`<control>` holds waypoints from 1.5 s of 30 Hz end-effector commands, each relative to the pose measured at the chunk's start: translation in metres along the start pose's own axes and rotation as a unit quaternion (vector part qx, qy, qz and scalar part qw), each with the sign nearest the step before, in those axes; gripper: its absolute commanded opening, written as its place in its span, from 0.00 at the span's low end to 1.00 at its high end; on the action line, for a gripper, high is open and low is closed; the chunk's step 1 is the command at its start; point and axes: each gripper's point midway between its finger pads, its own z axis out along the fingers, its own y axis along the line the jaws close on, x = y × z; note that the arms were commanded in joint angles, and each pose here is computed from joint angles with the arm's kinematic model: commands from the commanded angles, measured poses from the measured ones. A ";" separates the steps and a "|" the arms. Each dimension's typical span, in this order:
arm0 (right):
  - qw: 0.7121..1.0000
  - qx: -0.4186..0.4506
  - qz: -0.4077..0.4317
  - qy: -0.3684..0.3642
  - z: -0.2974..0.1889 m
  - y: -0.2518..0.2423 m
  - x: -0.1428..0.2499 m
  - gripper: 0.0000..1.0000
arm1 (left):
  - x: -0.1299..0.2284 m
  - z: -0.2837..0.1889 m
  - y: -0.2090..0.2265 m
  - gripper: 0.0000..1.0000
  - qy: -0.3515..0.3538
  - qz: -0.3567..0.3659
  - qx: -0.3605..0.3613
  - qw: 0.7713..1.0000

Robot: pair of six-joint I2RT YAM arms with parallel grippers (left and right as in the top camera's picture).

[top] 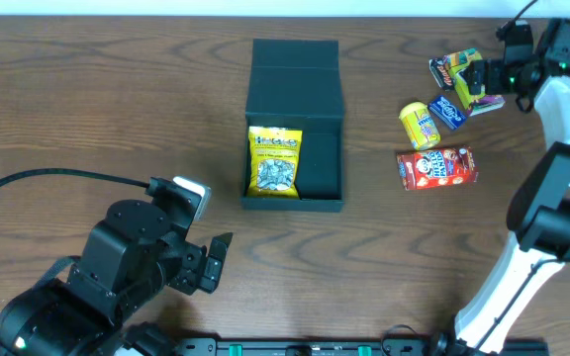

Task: Pack container
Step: 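Grasp the green PRETZ box with the right gripper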

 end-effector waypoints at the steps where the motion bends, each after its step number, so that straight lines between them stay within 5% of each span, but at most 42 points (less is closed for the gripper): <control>1: 1.000 -0.008 -0.011 -0.006 0.005 -0.005 -0.011 0.99 | -0.003 -0.004 0.000 0.95 -0.007 -0.003 -0.001 1.000; 34: 0.993 0.039 -0.003 0.116 0.060 -0.005 0.058 0.99 | -0.003 -0.004 0.000 0.95 -0.007 -0.003 -0.001 1.000; 41: 0.992 0.041 0.022 0.114 0.060 -0.005 0.058 0.74 | -0.003 -0.004 0.000 0.95 -0.007 -0.003 -0.001 1.000; 45: 0.991 0.044 0.048 0.114 0.060 -0.005 0.058 0.69 | -0.003 -0.004 0.000 0.95 -0.007 -0.003 -0.001 1.000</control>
